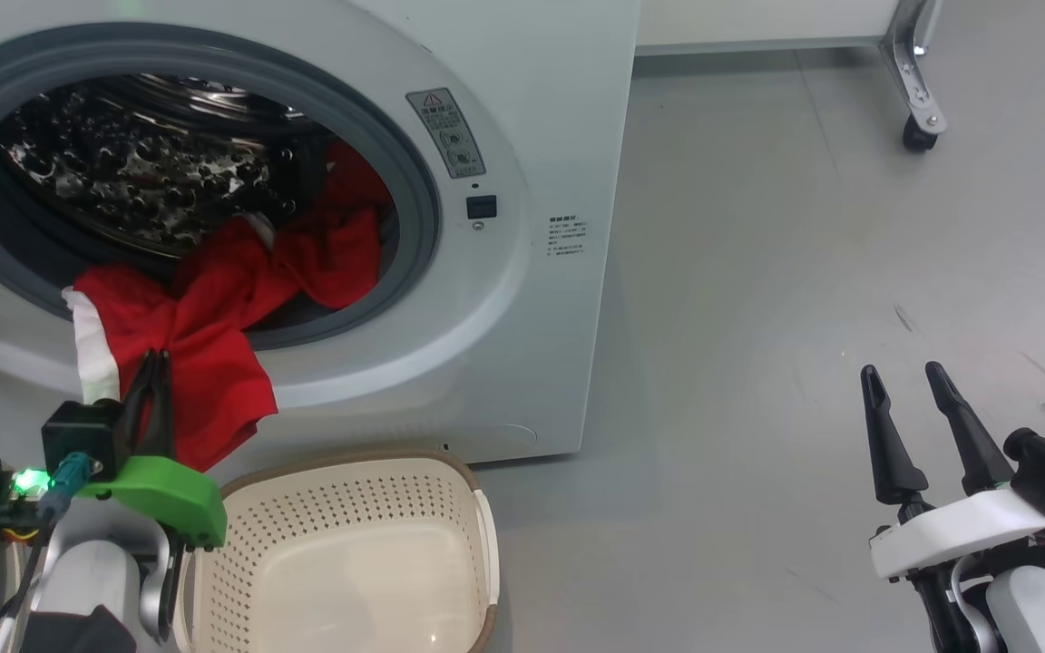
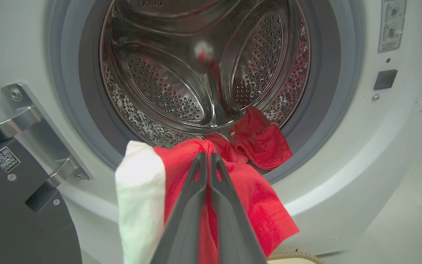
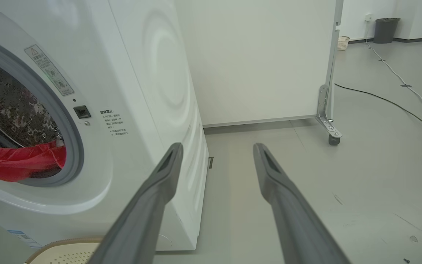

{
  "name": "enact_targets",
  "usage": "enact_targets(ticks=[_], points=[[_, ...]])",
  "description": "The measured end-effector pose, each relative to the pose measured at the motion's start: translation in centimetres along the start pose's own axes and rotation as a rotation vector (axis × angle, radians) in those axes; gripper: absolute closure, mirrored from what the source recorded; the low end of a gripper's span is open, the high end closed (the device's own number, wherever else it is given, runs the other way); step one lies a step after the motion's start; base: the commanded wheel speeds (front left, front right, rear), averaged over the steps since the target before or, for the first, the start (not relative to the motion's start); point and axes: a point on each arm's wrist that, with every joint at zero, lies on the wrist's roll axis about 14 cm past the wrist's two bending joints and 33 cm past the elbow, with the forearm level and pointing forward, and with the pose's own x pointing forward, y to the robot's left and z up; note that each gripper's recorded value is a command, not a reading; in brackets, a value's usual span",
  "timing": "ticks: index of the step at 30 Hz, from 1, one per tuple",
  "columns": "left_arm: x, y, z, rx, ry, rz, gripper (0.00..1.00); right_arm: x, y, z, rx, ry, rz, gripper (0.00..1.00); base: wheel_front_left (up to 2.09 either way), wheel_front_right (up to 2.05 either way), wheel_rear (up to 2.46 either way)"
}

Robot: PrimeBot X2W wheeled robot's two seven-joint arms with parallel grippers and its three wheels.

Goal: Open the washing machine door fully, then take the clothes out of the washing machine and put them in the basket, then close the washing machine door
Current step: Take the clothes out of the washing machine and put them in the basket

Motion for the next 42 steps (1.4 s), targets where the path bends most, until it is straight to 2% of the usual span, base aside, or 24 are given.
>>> enact_targets(ticks=[9, 22, 32, 42], points=[[-2.3, 0.0, 3.7, -0.008, -0.143, 0.005, 1.0, -0.8, 1.5, 0.7, 0.004, -0.028, 0.032, 0.0, 0.0, 0.0, 0.0], [-3.2, -1.4, 8.6, -0.019, -0.318, -0.027, 1.0, -0.5, 1.7, 0.9, 0.009, -0.04, 0.033, 0.0, 0.0, 0.0, 0.0], [-4.1, -2.6, 5.3, -0.024, -0.234, -0.058, 1.0, -0.4, 1.5, 0.7, 0.006, -0.035, 0.026, 0.0, 0.0, 0.0, 0.0], [-4.2, -4.7, -1.2, -0.017, 0.004, -0.115, 1.0, 0.0, 0.4, -0.2, -0.007, 0.0, 0.008, 0.0, 0.0, 0.0, 0.0]])
